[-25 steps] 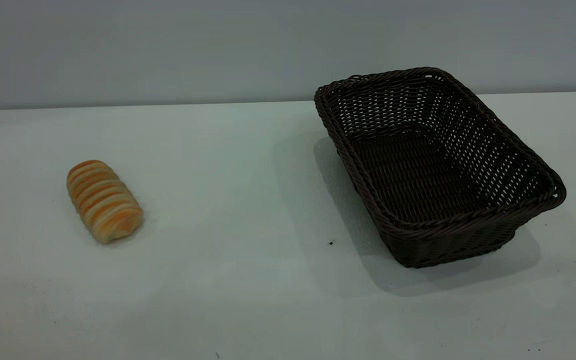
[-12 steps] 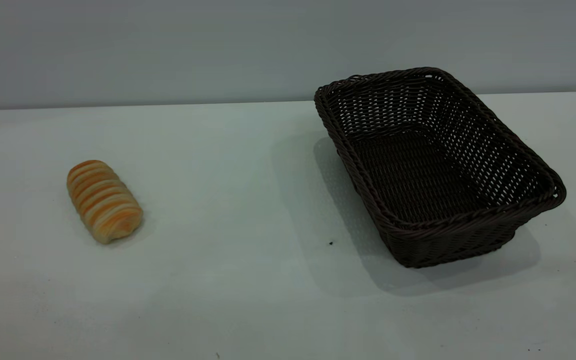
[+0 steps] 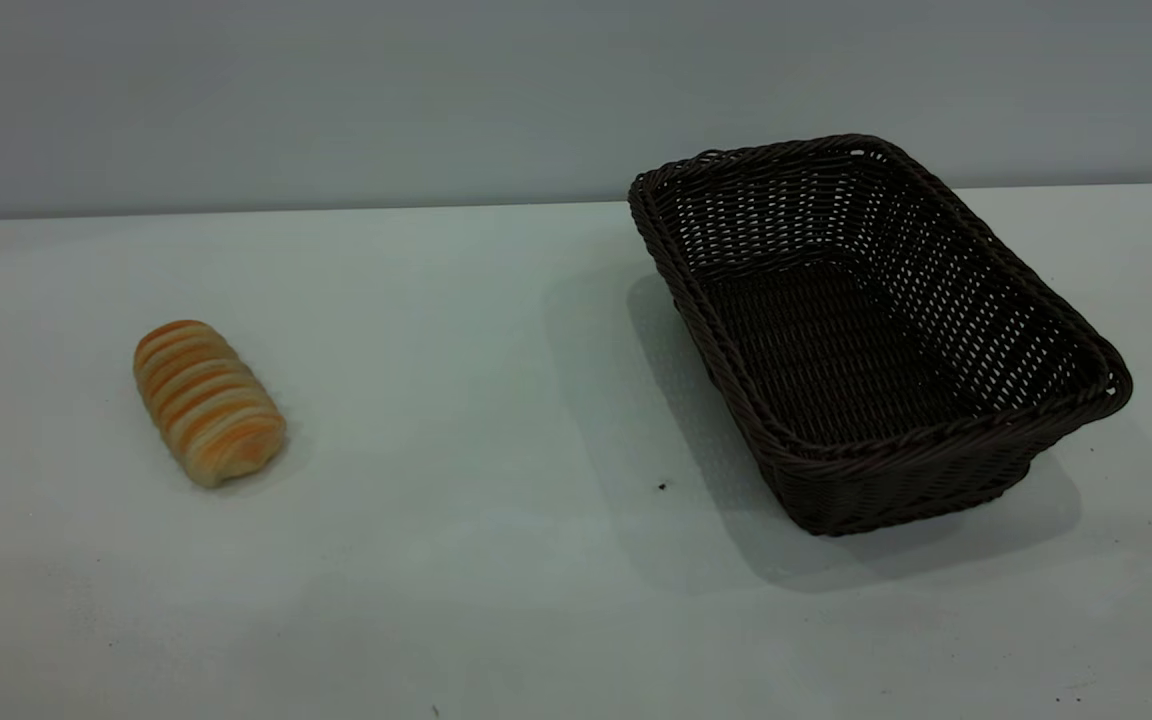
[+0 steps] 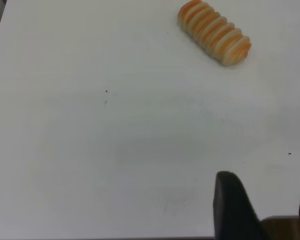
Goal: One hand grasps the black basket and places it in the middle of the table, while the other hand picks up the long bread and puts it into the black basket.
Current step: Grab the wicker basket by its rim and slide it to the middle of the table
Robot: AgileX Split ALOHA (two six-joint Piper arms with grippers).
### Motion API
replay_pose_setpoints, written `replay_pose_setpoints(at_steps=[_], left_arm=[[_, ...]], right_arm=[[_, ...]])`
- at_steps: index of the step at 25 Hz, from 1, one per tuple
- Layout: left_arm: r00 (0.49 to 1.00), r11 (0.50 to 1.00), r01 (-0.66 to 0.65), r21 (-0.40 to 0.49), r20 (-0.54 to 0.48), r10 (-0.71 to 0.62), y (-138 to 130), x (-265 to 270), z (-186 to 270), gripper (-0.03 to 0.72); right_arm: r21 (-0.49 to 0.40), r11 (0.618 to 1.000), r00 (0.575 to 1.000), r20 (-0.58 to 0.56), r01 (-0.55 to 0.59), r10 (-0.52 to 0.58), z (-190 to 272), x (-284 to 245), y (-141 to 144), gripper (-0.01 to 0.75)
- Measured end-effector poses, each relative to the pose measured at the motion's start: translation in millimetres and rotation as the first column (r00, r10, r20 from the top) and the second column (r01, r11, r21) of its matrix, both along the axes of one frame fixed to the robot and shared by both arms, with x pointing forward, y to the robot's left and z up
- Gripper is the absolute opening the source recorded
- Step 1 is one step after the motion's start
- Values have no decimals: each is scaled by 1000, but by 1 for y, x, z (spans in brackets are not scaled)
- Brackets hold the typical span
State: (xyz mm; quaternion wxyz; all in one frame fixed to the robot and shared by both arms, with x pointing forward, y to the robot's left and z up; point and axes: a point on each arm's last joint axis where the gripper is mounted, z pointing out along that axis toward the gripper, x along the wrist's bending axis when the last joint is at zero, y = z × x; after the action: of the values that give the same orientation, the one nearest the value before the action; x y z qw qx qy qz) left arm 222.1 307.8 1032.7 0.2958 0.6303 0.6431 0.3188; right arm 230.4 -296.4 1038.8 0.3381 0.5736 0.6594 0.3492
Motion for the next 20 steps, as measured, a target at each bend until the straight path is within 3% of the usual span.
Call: replay_pose_setpoints(at_steps=[20], left_arm=[[1000, 1000, -5, 7, 0, 5, 1, 0, 0, 358]], right_arm=[[0, 1000, 1000, 0, 0, 0, 0, 0, 0, 406]])
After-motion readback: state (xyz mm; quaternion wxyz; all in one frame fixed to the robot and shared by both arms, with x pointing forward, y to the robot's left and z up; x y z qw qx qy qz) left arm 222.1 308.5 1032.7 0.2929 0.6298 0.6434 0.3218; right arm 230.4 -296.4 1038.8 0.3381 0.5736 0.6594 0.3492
